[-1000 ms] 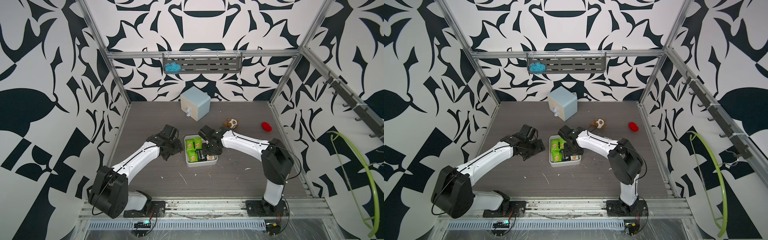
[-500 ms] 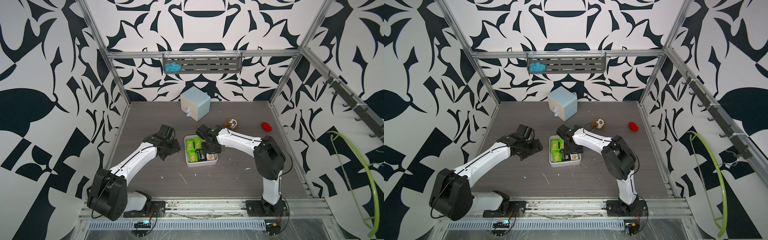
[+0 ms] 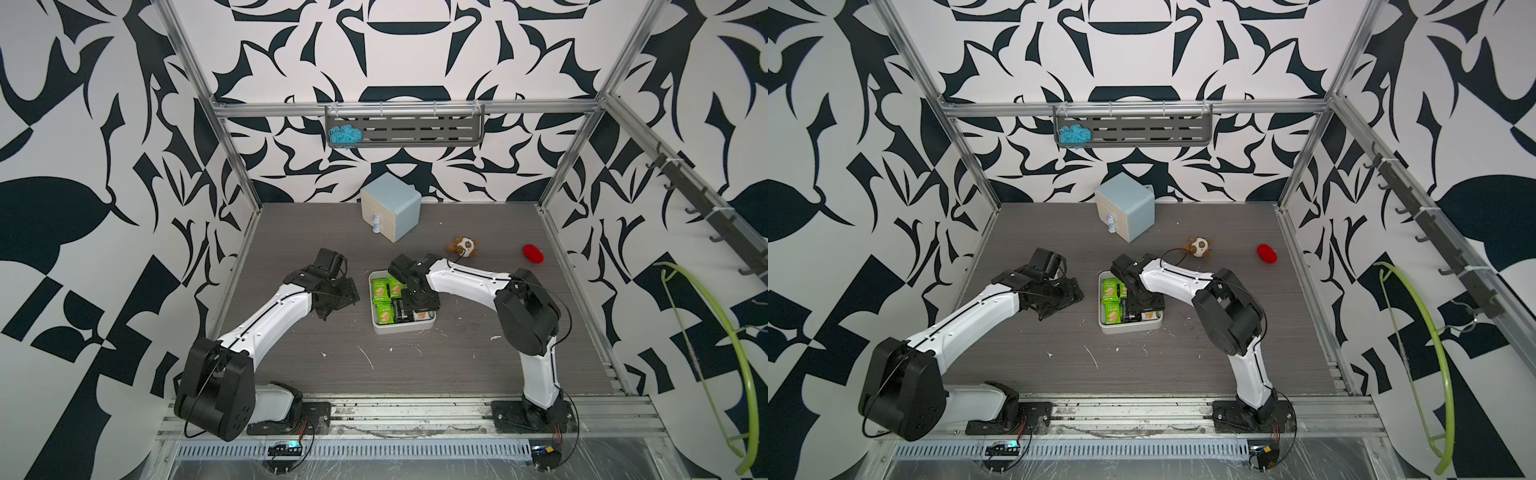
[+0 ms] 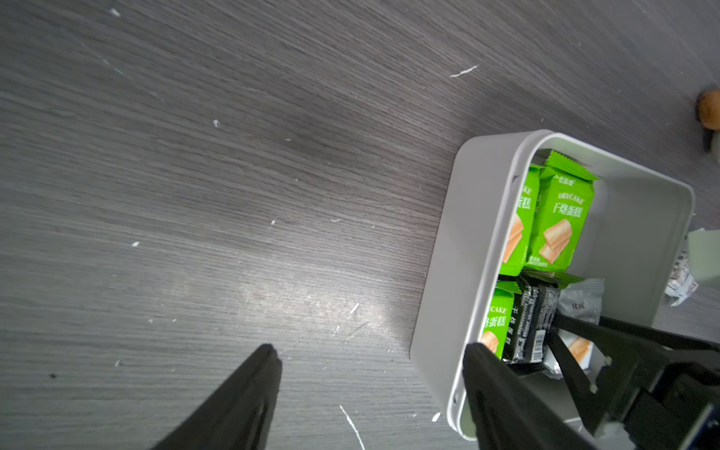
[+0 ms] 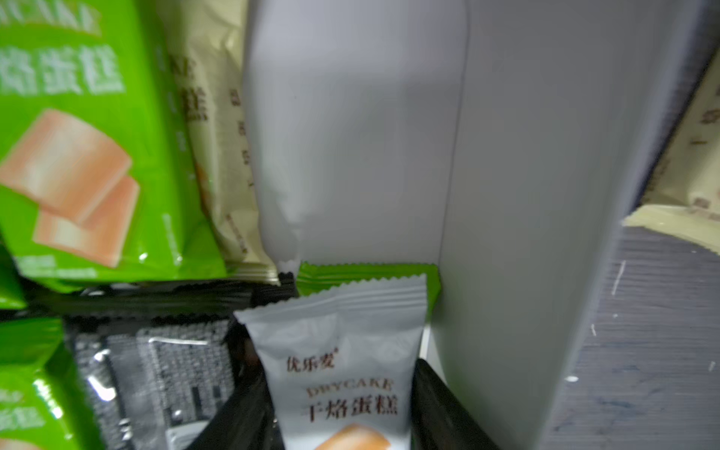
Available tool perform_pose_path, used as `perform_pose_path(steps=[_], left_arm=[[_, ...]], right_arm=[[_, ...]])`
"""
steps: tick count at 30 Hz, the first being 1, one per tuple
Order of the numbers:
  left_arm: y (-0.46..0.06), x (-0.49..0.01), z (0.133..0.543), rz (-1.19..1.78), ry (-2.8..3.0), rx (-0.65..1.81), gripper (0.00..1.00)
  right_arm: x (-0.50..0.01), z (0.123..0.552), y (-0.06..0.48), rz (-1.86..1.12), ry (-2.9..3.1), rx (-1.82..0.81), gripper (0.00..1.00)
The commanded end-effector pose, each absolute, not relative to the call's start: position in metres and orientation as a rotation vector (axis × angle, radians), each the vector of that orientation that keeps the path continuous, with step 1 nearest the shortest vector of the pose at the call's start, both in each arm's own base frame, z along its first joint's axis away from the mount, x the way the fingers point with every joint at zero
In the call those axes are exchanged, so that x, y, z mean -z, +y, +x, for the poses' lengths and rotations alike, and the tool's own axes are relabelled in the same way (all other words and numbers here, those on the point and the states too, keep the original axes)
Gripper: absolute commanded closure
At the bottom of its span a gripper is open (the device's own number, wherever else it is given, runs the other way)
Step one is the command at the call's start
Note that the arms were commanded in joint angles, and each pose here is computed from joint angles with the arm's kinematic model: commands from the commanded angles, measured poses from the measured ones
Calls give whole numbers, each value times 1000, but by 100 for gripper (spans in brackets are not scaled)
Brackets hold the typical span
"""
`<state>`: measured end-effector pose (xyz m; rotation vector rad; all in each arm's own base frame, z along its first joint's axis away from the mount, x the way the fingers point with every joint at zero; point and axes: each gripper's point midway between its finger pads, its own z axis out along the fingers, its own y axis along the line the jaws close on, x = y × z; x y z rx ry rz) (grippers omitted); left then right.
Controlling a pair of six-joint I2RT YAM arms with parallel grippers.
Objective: Take the cookies out of the storage box
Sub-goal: Pick up the cookie from the storage box.
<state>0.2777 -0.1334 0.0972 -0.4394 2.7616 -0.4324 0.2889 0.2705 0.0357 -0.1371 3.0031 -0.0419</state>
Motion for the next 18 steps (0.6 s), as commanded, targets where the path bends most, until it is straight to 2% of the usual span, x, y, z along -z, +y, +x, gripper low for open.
perform_pose_path(steps=[1,7,18], left_arm=[[-133,-100,272,-422,2775,444,19],[-130,-97,269,-426,2779,444,19],[-129,-97,267,-424,2774,452,19]], right_arm=[[-43,294,273,-114,2986,48,43],[-49,295,272,-104,2975,47,51],[-74,303,273,-96,2927,37,55]])
